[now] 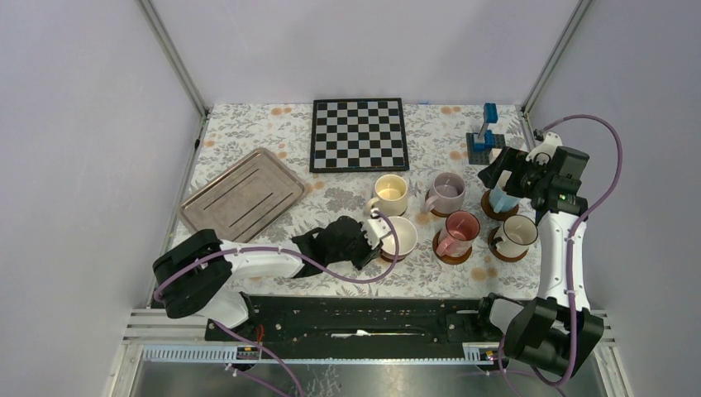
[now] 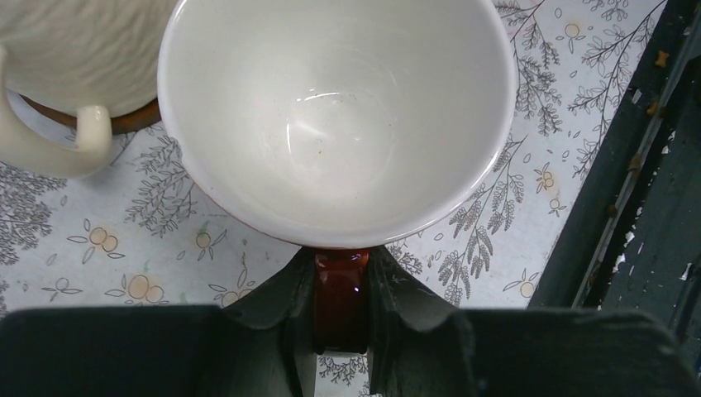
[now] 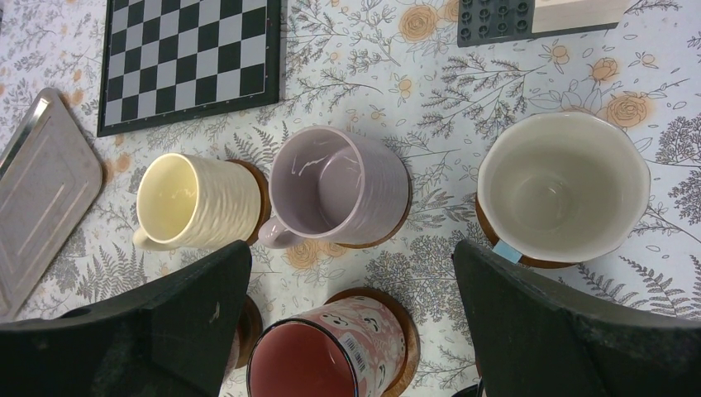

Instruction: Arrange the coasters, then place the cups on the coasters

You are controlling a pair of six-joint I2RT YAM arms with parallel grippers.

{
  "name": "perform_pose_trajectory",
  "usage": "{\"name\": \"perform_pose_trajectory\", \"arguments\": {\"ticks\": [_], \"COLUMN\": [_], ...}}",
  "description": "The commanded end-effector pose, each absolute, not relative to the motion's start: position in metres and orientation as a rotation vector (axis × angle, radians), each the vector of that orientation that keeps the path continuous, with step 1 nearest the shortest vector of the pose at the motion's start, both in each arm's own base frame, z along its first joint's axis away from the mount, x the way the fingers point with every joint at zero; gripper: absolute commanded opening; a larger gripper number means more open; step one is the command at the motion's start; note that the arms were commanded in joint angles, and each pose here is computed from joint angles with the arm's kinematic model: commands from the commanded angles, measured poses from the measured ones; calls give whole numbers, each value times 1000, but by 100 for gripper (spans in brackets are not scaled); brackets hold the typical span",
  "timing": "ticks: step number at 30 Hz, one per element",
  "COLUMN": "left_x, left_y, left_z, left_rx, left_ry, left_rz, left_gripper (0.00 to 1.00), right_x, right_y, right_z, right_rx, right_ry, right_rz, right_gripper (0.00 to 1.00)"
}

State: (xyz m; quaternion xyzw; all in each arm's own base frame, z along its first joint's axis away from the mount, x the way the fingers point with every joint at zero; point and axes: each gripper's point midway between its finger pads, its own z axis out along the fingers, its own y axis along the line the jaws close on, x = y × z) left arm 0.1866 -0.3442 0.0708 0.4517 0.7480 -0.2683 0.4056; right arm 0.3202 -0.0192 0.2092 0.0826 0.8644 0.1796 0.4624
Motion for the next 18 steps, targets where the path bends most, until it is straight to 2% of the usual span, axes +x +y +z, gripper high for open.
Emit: {"name": "perform_pose_trajectory", "arguments": {"ticks": [1,4,7,12,18], "left_x": [198,195,195,198,195], "left_y": [-372,-370,-369,-367,-366], "left_z": [114,110,108,101,99], "left_rx": [1021,1031,1029,1025,1033], "left_ry": [1733,1740,1749,1772,1787], "left_rz": [-779,-789,-787,-757,-765], "left_gripper": [0,4,20,36,47], "right_x": [319,319,319,319,320], "right_y": [-23,-23,-23,-23,-24], "right_z": [218,219,218,218,218], "right_rx": [185,182,183,182,184], "right_ry": [2093,2091,2091,2090,2090], "right_rz": [401,399,400,398,394], "right_gripper": [100,100,100,100,100]}}
